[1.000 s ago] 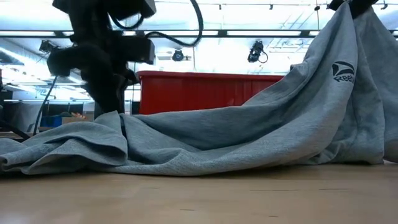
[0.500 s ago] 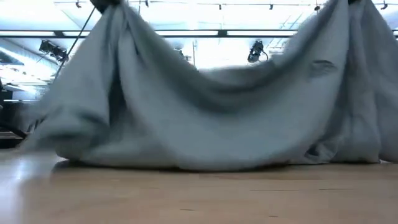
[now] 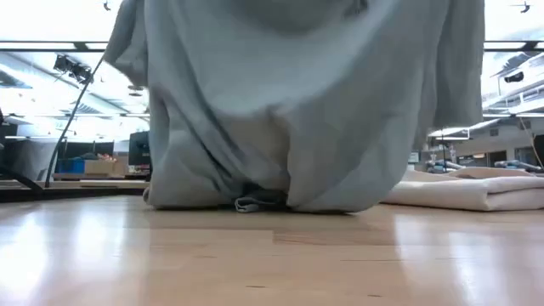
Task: Fold Laundry from Bin
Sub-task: Fold the gray shirt
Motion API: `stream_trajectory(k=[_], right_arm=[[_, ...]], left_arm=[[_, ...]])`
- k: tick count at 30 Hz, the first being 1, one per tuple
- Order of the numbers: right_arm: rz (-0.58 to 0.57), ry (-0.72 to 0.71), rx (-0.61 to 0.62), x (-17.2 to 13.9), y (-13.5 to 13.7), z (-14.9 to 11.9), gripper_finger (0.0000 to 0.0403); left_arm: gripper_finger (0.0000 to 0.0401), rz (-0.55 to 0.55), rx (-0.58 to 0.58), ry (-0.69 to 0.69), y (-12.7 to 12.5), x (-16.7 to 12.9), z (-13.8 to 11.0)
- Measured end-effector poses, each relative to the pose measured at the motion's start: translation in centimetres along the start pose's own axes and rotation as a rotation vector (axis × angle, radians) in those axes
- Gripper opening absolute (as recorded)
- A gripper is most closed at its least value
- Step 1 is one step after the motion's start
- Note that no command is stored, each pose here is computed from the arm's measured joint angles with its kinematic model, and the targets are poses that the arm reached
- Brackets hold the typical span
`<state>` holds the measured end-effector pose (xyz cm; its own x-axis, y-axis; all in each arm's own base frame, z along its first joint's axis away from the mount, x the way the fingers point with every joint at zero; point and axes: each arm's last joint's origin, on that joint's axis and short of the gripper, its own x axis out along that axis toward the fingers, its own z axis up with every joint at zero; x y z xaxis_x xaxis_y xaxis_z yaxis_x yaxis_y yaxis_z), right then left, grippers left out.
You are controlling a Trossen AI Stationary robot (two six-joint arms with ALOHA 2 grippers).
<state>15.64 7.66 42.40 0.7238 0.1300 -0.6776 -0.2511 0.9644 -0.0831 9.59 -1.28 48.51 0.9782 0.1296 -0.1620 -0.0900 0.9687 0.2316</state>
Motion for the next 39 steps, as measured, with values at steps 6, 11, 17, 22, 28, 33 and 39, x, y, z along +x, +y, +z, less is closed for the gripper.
stream_trajectory(k=[6,11,17,22,28,33,39], right_arm=[[0.076,-0.110,-0.085,-3.1,-0.4,1.5,0.0013],[0.066,-0.254,-0.173,-6.1,-0.9,2.8,0.0013],[-0.112,-0.379,-0.153,-9.8,-2.2,3.5,0.0013],[-0.339,-0.410,-0.084,-12.1,-3.4,3.1,0.0013],[-0.679,-0.332,-0.042,-13.1,-4.5,2.1,0.0013],[-1.029,-0.174,-0.100,-12.4,-5.2,2.8,0.0013],[-1.345,0.070,-0.190,-10.8,-6.2,5.7,0.0013]], left_arm=[[0.0004,0.024,0.068,-0.217,1.6,-2.9,3.2],[0.0005,0.079,0.088,-0.374,2.9,-5.3,5.3],[0.0006,0.167,0.085,-0.566,4.1,-7.4,7.3],[0.0006,0.333,-0.024,-0.648,5.0,-8.3,8.4],[0.0006,0.611,-0.062,-0.513,5.9,-8.6,8.2],[0.0006,0.706,0.112,-0.440,5.7,-7.6,8.8],[0.0007,0.809,0.404,-0.506,5.2,-6.1,10.8]])
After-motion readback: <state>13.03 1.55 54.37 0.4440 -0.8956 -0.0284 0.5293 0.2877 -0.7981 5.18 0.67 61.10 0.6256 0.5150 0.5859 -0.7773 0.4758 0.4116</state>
